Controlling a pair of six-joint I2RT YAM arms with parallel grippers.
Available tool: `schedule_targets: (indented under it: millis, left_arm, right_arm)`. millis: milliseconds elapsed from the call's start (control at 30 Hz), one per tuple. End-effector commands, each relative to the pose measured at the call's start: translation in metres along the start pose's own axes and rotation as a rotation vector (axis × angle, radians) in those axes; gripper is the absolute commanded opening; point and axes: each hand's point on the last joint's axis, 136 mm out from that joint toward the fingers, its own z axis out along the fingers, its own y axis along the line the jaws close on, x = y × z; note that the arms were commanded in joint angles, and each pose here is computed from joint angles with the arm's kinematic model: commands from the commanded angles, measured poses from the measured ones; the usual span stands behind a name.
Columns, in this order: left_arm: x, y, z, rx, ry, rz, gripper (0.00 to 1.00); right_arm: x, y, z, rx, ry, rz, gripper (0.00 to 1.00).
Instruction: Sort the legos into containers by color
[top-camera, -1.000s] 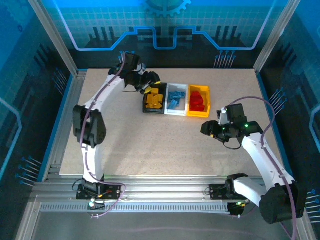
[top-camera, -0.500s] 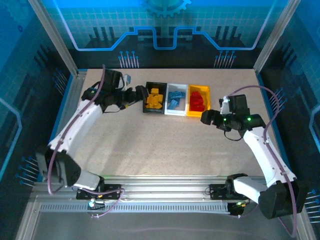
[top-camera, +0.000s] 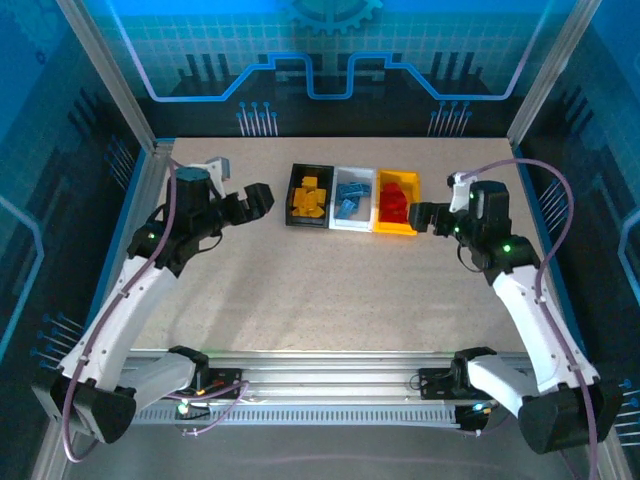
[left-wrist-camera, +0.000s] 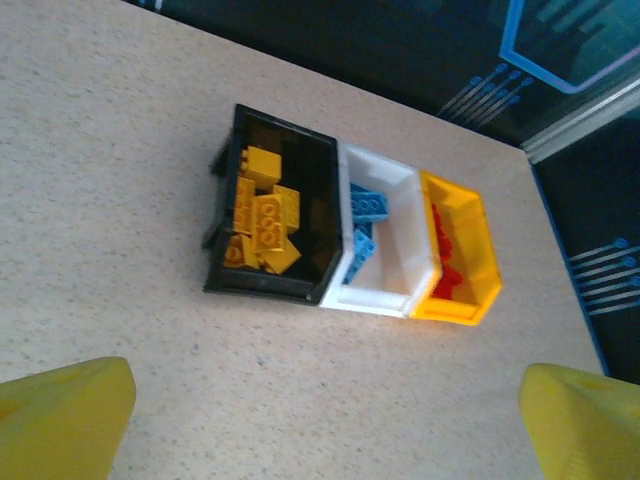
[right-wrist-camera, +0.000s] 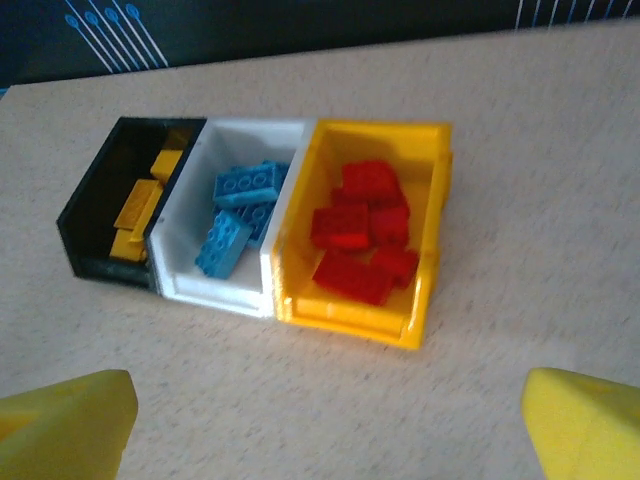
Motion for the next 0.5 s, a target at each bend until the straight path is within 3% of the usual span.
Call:
schedule_targets:
  millis: [0,300,467]
  left_arm:
    - [-0.010,0.029,-0.001,-0.126,-0.113,0.029,0.99]
    - [0.004,0.072,-0.007,-0.204,-0.337,0.120,0.99]
    - [0.020,0.087,-0.009,-0.242,-0.326,0.133,0.99]
  right_arm:
    - [-0.020,-0.014,0.001,0.071,-0.145,-0.171,1.00]
    - [0.008,-0.039,0.036,0.133,-0.132,-0.194,1.00]
    - [0.030,-0.060,0.062,0.147,-0.102,-0.166,1.00]
